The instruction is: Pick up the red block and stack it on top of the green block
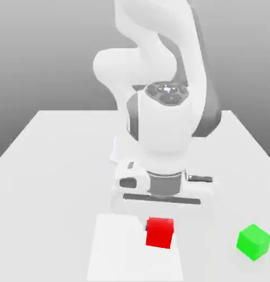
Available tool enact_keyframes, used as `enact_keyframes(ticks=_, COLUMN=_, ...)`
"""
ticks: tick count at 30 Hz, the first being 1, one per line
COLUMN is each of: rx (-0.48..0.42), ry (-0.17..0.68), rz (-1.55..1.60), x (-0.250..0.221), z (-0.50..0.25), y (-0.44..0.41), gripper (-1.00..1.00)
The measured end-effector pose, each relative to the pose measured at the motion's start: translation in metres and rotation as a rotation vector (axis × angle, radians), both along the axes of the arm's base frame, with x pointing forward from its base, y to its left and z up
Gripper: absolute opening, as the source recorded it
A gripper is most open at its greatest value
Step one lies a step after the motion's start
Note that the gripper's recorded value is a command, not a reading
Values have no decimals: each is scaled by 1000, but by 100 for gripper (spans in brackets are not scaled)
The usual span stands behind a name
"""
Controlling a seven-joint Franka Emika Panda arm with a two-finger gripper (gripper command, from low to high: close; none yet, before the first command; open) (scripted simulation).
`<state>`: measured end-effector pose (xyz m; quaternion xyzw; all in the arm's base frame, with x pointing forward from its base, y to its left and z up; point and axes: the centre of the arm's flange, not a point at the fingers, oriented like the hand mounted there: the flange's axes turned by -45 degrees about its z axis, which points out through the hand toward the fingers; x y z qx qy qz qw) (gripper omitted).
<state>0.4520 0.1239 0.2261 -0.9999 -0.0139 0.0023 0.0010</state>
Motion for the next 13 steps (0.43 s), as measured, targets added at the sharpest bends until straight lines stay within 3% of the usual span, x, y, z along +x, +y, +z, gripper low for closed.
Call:
enact_keyframes(ticks=5, rx=0, ry=-3, rz=254, x=-33, z=12, y=124, gripper=-100)
enact_keyframes(ticks=9, rx=0, ry=-6, rz=309, x=-43, z=-31, y=151, gripper=-100)
enact_keyframes(ticks=10, rx=0, ry=-6, rz=312, x=-44, z=-40, y=152, gripper=100)
enact_keyframes(ticks=13, rx=0, ry=-6, rz=312, x=-44, z=-40, y=152, gripper=100)
